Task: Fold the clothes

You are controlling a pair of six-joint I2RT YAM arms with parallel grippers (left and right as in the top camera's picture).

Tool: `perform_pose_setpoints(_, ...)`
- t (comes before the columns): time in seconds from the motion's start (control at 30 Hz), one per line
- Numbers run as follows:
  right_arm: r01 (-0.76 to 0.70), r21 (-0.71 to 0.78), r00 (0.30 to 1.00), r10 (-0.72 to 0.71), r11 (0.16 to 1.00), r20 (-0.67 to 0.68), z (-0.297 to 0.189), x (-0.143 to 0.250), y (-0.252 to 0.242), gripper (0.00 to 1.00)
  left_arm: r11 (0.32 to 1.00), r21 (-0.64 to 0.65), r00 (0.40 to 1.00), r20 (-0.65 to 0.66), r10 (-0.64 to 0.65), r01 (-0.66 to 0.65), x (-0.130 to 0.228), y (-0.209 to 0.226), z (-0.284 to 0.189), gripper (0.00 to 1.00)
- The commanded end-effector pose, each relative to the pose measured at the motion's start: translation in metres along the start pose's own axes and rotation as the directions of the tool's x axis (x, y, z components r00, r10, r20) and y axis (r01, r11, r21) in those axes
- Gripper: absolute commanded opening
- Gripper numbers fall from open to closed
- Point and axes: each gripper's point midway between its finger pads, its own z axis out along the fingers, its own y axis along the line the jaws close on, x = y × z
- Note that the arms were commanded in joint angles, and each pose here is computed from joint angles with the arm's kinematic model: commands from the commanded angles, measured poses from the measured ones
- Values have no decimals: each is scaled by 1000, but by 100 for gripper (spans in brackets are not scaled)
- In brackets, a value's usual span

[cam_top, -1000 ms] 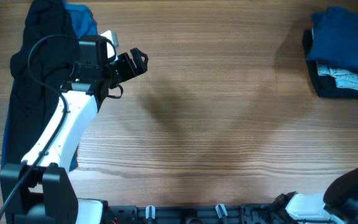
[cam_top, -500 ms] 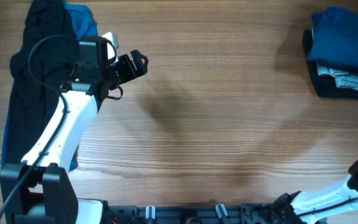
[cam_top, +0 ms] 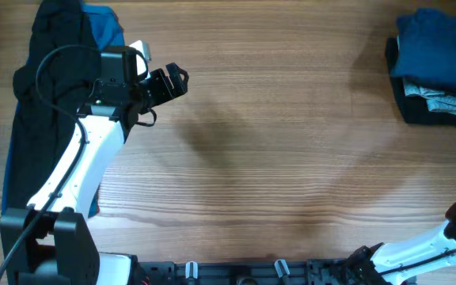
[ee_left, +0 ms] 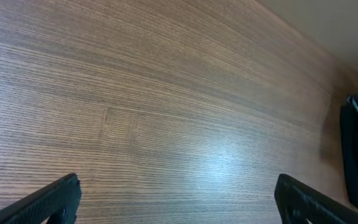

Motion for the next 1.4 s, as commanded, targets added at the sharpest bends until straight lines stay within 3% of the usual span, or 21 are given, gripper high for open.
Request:
perform_pose_setpoints(0.0, 18, 44, 999, -19, 999, 26, 11, -4, -15, 69, 999, -3, 999, 9, 33, -33, -2, -1, 0, 100)
perform_pose_setpoints(0.07, 29, 31, 998, -30, 999, 47, 14, -8, -14, 64, 999, -3, 999, 9, 32, -32, -2, -1, 0, 100)
perform_pose_setpoints(0.1, 36, 19, 998, -37, 999, 60, 16, -12, -12, 57, 999, -3, 999, 9, 32, -32, -2, -1, 0, 100)
perform_pose_setpoints(0.17, 48, 9, 996, -48, 999, 76, 19, -15, -11, 33, 999, -3, 999, 8, 32, -32, -2, -1, 0, 100)
perform_pose_setpoints(0.33, 58, 3, 995, -58, 998, 81, 26, -15, -13, 4, 999, -3, 999, 8, 32, -32, -2, -1, 0, 100)
perform_pose_setpoints(0.53, 211, -49, 961, -198, 976, 193, 23, -41, 7, 4, 999, -3, 999, 8, 32, -32, -1, -1, 0, 100)
perform_pose_setpoints(0.63, 332, -78, 908, -297, 940, 295, 16, -61, 26, 4, 999, -3, 999, 8, 32, -32, -2, -1, 0, 100)
perform_pose_setpoints(0.87, 506, 15, 802, -477, 862, 360, 15, -74, 26, 4, 999, -3, 999, 9, 32, -32, -2, -1, 0, 100)
perform_pose_setpoints(0.97, 416, -6, 869, -395, 909, 298, 19, -63, 15, 4, 1000, -2, 1000, 9, 28, -28, -2, -1, 0, 100)
perform_pose_setpoints(1.0, 315, -21, 919, -299, 949, 258, 20, -56, 8, 8, 1000, -2, 1000, 9, 28, -28, -2, -1, 0, 100)
perform_pose_setpoints(1.03, 224, -34, 955, -213, 974, 206, 19, -46, 3, 46, 1000, -2, 1000, 9, 28, -28, -2, -1, 0, 100)
perform_pose_setpoints(1.07, 156, -47, 978, -148, 987, 147, 17, -34, 1, 75, 1000, -2, 1000, 9, 28, -28, -2, -1, 0, 100)
perform_pose_setpoints(1.1, 97, -45, 992, -92, 994, 90, 13, -23, -1, 85, 1000, -2, 1000, 9, 28, -28, -2, -1, 0, 100)
perform_pose_setpoints(1.23, 49, -30, 998, -48, 998, 38, -17, -11, 10, 88, 1000, -2, 1000, 8, 28, -28, -2, -1, 0, 100)
perform_pose_setpoints(1.37, 138, -219, 990, -126, 966, 68, -72, -13, 78, 88, 1000, -3, 1000, 9, 29, -28, -2, -1, 0, 100)
